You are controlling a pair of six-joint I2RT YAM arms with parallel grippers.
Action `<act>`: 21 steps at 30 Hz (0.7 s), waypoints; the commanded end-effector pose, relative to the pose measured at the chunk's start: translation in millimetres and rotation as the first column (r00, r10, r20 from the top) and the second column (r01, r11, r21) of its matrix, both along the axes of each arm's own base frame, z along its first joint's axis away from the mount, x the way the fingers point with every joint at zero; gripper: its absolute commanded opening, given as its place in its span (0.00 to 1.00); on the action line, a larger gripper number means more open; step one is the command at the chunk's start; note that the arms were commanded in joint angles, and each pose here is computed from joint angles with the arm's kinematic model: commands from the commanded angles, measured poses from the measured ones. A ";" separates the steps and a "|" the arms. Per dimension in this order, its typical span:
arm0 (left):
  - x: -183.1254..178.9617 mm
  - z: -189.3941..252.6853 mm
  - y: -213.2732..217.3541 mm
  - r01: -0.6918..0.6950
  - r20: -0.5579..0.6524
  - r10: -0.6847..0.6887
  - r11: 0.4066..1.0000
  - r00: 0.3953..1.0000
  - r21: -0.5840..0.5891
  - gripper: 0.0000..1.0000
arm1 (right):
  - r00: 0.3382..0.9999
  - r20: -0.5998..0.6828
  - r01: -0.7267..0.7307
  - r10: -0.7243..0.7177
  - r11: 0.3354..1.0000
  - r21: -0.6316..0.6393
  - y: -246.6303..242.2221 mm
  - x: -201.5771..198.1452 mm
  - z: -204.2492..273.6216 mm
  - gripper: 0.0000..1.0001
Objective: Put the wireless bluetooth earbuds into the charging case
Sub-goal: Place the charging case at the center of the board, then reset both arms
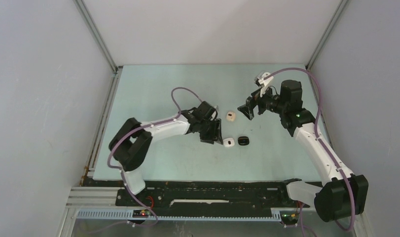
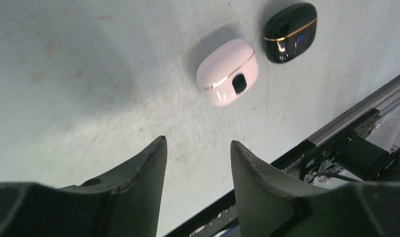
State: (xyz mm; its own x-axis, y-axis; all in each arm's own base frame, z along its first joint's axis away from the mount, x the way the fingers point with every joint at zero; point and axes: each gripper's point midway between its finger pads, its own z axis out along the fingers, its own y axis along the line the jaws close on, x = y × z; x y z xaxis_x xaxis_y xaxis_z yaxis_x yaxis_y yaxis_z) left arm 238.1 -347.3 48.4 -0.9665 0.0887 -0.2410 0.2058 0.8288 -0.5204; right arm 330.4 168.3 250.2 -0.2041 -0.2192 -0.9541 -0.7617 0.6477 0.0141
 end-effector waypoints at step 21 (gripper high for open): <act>51.0 214.3 265.9 -0.509 0.906 0.274 0.857 0.322 -0.079 1.00 | 0.934 -0.117 0.354 -0.337 0.912 0.205 -74.7 42.1 23.3 1.00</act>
State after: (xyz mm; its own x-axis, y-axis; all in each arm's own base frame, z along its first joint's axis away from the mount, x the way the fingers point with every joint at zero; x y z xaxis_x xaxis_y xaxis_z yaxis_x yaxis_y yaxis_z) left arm 278.5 -107.7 225.7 -0.4331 -0.0621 -0.8992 0.1337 0.9822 -0.1322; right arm 364.5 108.1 252.7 -0.3319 -0.0130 -0.9432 -0.5515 0.8139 0.1828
